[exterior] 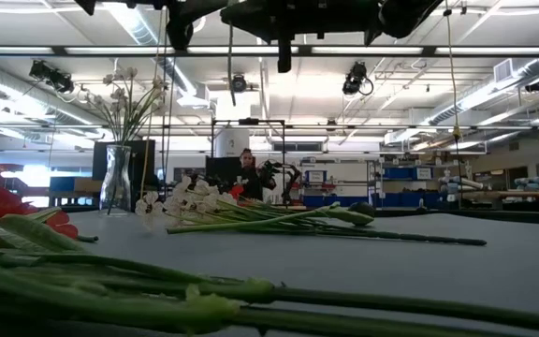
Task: Sort flowers into vase by color
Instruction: Put the right yellow flower into the transparent vase
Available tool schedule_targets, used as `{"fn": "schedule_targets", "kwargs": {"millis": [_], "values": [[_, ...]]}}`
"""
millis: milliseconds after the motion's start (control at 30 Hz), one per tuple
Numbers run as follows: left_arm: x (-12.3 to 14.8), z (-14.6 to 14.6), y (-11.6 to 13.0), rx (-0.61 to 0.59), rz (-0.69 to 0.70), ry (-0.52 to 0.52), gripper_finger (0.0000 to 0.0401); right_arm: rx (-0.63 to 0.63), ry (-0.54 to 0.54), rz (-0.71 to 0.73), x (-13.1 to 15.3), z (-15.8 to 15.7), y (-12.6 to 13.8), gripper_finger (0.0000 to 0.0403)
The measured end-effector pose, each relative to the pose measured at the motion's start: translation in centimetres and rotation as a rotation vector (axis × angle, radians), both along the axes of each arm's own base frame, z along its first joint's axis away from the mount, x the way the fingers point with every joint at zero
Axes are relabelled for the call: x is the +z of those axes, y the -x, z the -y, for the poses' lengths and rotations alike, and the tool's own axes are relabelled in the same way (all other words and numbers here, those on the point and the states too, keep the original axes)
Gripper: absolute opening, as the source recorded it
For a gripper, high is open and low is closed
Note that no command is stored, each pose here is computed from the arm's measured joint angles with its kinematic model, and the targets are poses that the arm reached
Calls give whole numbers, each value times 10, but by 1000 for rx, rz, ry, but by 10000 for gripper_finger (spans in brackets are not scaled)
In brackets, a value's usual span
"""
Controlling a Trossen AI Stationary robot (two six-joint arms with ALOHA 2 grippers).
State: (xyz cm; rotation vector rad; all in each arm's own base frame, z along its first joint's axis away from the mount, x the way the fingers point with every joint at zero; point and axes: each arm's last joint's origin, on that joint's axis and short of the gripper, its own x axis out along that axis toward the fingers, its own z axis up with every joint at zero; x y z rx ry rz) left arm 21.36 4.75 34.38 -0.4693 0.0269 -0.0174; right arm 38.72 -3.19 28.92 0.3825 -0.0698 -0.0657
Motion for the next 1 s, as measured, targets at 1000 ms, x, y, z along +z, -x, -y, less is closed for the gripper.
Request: {"fn": "schedule_targets", "kwargs": {"millis": [1000], "values": [[-3,-5,-15,35,46,-46,136,95,100,52,6,16,3,9]]}}
